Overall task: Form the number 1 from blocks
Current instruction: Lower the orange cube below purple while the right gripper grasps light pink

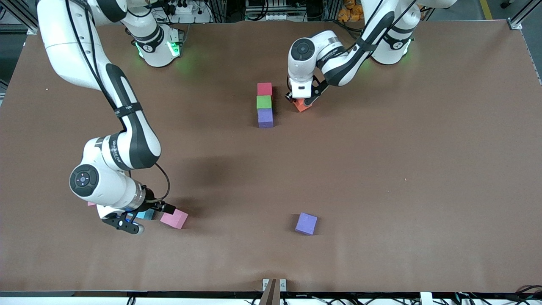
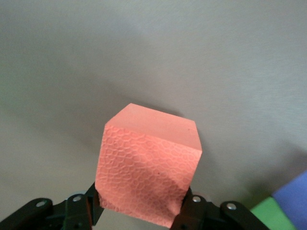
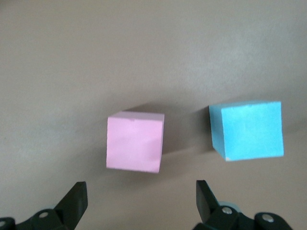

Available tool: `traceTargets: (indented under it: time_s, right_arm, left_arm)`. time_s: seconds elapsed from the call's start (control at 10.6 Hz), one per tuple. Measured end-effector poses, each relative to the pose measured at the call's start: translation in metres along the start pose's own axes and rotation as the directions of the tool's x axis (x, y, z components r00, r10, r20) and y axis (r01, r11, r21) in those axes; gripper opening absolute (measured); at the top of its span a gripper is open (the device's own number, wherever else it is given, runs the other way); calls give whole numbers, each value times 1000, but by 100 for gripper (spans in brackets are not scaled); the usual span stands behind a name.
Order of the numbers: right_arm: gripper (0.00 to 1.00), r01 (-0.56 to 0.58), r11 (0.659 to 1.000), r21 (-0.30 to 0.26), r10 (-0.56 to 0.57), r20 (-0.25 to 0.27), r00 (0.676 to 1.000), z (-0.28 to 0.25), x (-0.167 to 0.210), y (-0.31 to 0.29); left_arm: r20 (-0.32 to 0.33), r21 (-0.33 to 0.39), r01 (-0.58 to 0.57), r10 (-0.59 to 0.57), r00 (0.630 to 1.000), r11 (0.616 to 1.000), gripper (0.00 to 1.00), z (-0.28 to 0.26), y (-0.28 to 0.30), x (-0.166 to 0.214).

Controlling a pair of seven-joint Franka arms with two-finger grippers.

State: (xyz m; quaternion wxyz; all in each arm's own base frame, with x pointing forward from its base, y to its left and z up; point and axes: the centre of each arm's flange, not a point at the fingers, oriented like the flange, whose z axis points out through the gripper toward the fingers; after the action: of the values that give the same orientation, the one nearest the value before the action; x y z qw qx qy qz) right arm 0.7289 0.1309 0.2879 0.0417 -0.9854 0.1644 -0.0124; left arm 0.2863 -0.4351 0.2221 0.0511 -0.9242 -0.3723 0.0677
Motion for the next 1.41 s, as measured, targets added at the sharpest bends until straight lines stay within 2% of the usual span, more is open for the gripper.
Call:
traceTargets:
  time_s: [0.19,0.38,0.57,0.75,0.94,1.22,1.32,1.41]
  right_arm:
    - [100,2,1000,-5,-2,-9,1000,11,9,-1]
    - [100,4,1000,-4,-4,-16,1000,21,17,-4]
    - [100,7,1000,-3,-7,-17,1000,29,20,-8]
    - [100,9,1000,-2,-9,-19,1000,40,21,-10]
    - [100,14,1000,0,-14,-18,1000,54,19,-13]
    - [96,25,1000,-1,-25,-17,1000,74,15,-19]
    - [92,35,999,-10,-35,-19,999,78,14,-21]
    - [81,67,997,-41,-68,-29,997,81,13,-21]
  left_arm:
    - [-47,-11,-75,75,996,997,55,-33,24,11]
    - [-94,-48,-201,196,976,979,55,-68,48,29]
    - [-120,-90,-342,330,936,936,55,-98,68,49]
    - [-126,-128,-424,409,904,897,55,-114,93,68]
    - [-120,-134,-458,445,888,879,55,-106,125,73]
    - [-86,-107,-474,467,880,874,55,-76,164,65]
    - [-97,-90,-470,462,881,878,55,-66,170,68]
    - [-111,-77,-468,458,882,881,55,-61,173,71]
